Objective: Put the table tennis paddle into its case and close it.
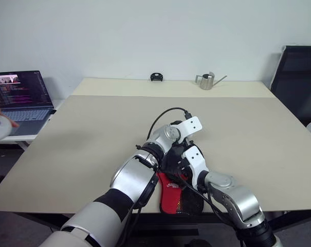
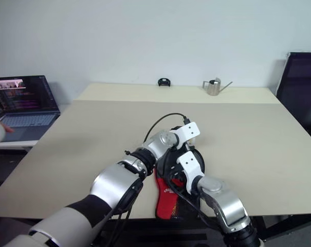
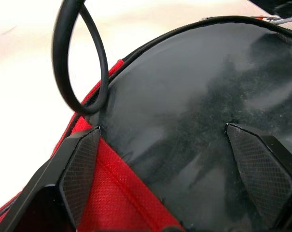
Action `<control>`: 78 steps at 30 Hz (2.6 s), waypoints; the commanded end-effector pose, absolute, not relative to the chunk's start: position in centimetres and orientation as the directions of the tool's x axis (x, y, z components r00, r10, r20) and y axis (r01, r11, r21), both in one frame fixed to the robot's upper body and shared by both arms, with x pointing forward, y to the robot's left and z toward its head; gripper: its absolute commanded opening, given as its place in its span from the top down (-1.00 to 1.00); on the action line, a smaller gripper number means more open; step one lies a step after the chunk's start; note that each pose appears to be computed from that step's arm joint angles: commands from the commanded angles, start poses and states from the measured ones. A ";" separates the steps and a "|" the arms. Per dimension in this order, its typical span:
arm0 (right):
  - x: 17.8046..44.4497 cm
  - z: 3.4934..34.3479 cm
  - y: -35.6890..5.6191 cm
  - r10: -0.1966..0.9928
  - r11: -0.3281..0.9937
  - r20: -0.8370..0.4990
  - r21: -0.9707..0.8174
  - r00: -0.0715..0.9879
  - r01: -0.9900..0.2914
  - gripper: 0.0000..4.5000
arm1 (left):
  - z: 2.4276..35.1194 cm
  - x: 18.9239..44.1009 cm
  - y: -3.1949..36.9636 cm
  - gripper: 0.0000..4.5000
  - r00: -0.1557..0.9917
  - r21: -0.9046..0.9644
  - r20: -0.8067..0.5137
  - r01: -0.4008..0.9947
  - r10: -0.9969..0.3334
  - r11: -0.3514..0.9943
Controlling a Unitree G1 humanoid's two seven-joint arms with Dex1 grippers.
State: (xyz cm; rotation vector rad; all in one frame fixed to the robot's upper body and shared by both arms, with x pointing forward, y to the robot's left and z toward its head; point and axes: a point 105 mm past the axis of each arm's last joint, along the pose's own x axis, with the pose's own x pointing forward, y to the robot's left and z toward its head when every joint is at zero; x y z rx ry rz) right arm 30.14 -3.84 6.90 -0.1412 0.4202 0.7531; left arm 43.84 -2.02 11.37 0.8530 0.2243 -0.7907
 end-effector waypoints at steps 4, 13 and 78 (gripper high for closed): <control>30.2 2.0 -5.9 0.561 0.757 -0.590 0.081 0.581 -0.648 -1.00 | 16.4 45.0 -1.7 -0.99 0.715 0.585 -0.354 0.672 -0.602 0.454; 31.1 2.4 -7.5 0.554 0.764 -0.586 0.074 0.592 -0.641 -1.00 | 20.0 46.4 3.1 -0.99 0.736 0.558 -0.274 0.646 -0.619 0.521; 44.4 17.6 -11.9 0.561 0.828 -0.186 0.138 0.807 -0.544 -1.00 | 6.9 34.5 1.0 -0.99 0.233 0.144 -0.365 0.971 -0.901 0.193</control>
